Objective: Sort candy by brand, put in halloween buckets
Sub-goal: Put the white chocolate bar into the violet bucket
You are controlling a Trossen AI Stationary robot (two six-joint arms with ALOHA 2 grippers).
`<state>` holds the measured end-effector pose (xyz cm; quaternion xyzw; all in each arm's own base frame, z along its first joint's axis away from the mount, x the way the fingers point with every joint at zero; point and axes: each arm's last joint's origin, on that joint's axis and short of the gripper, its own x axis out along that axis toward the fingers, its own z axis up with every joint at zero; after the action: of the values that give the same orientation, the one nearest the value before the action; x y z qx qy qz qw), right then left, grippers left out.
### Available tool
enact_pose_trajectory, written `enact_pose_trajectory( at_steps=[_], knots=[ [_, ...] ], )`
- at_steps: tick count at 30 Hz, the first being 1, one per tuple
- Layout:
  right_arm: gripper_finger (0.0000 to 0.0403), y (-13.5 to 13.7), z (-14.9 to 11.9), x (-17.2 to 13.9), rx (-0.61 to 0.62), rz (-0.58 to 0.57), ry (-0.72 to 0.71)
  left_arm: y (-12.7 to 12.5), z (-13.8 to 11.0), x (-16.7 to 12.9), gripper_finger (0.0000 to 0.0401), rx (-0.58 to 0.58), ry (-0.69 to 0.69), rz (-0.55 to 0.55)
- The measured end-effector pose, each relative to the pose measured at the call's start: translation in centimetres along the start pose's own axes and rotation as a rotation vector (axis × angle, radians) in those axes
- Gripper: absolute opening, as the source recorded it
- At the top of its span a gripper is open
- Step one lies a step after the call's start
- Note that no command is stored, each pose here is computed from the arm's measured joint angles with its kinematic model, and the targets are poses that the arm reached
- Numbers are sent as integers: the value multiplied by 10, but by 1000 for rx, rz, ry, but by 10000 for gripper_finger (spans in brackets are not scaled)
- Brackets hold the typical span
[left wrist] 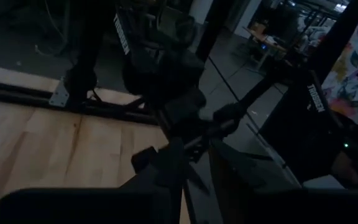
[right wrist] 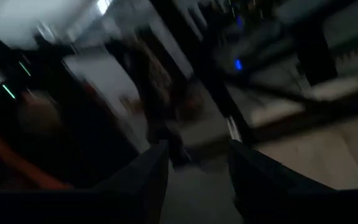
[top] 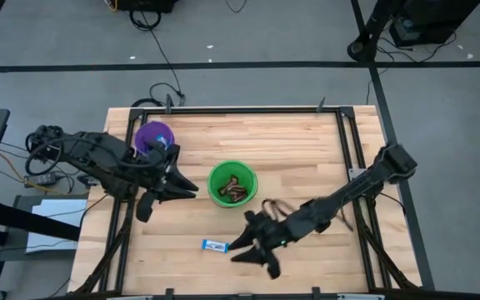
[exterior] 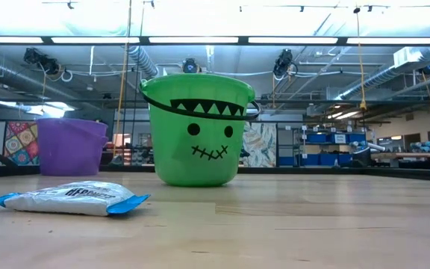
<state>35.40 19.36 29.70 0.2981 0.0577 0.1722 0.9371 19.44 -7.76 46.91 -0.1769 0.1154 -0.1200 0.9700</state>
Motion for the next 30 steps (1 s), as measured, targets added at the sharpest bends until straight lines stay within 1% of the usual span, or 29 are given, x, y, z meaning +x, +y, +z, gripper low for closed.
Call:
enact_pose_trajectory(
  at_steps=[4,8,9,13,16,23,30],
  knots=[
    [176,-13,-18,18,-52,-56,136,1,-2,0,80,-23,24,10],
    [176,-31,-31,27,-52,-115,199,1,-1,-2,80,-26,13,6],
    [176,-35,-34,27,-55,-141,214,1,-1,-3,80,-27,10,4],
    [176,-53,-52,25,-76,-314,326,1,-1,-3,80,-25,10,4],
    [176,-62,-62,23,-97,-398,383,1,-1,-3,80,-25,11,5],
    [176,-76,-83,31,-133,-448,426,1,-1,-4,80,-22,16,7],
    [176,-87,-100,47,-140,-435,469,2,-3,-4,80,-20,30,13]
  ],
)
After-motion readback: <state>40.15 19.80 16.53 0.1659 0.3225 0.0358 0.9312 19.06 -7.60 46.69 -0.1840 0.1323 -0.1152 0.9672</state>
